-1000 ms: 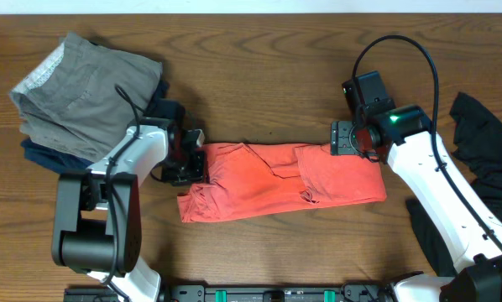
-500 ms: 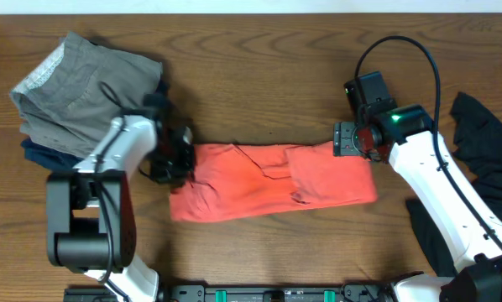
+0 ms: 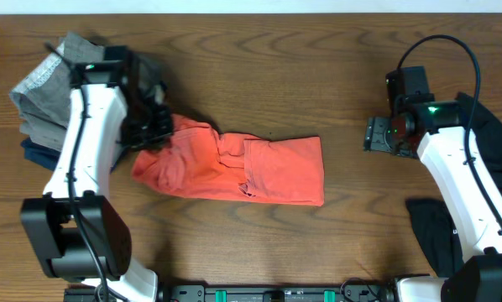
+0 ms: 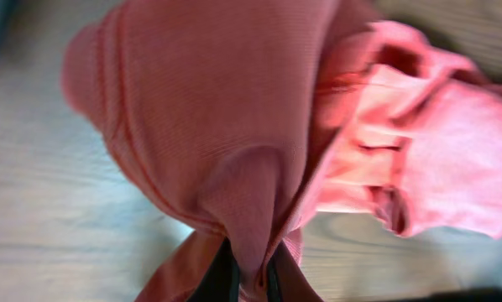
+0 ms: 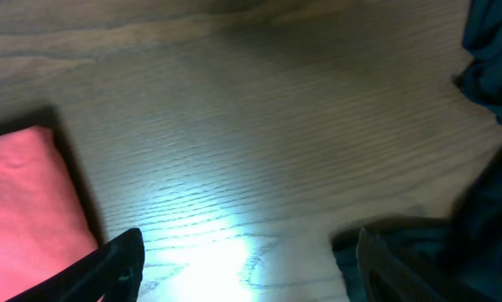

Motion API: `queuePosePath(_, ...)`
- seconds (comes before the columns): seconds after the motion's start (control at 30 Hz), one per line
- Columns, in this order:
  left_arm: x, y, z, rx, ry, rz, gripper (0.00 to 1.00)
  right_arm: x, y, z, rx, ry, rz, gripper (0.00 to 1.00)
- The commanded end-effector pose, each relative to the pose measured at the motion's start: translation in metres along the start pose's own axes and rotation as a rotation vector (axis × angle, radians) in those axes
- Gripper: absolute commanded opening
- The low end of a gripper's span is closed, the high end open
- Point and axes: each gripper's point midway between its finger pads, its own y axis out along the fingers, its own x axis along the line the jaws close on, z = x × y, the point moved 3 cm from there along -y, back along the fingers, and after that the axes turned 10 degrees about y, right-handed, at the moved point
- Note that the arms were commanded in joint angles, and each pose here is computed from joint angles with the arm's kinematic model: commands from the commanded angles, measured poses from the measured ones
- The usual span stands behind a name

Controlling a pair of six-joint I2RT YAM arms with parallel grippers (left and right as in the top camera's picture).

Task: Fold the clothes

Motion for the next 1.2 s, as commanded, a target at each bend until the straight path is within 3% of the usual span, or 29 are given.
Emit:
queuePosePath(0.0,-0.049,-0.014,-0.005,-0.047,0.062,0.071,0.06,-0.009,0.006,-0.001,0.012,-0.017,0.027,0.78)
queuePosePath(0.43,-0.205,0.014,0.002,-0.178,0.372,0.145,0.08,-0.012,0.049,0.028,0.185,-0.051,0.080,0.78)
queuePosePath(0.73,-0.249,0.065,0.029,-0.077,0.481,0.116,0.08,-0.009,0.058,0.034,0.227,-0.057,0.079,0.78)
queuePosePath(1.0,-0.270,0.078,0.040,-0.073,0.541,0.130,0.08,-0.009,0.058,0.034,0.228,-0.058,0.079,0.79)
queuePosePath(1.07,-0.270,0.078,0.040,-0.072,0.542,0.131,0.17,-0.009,0.058,0.034,0.228,-0.058,0.079,0.79)
queuePosePath(1.17,-0.270,0.076,0.041,-0.070,0.546,0.136,0.40,-0.009,0.058,0.034,0.228,-0.057,0.079,0.79)
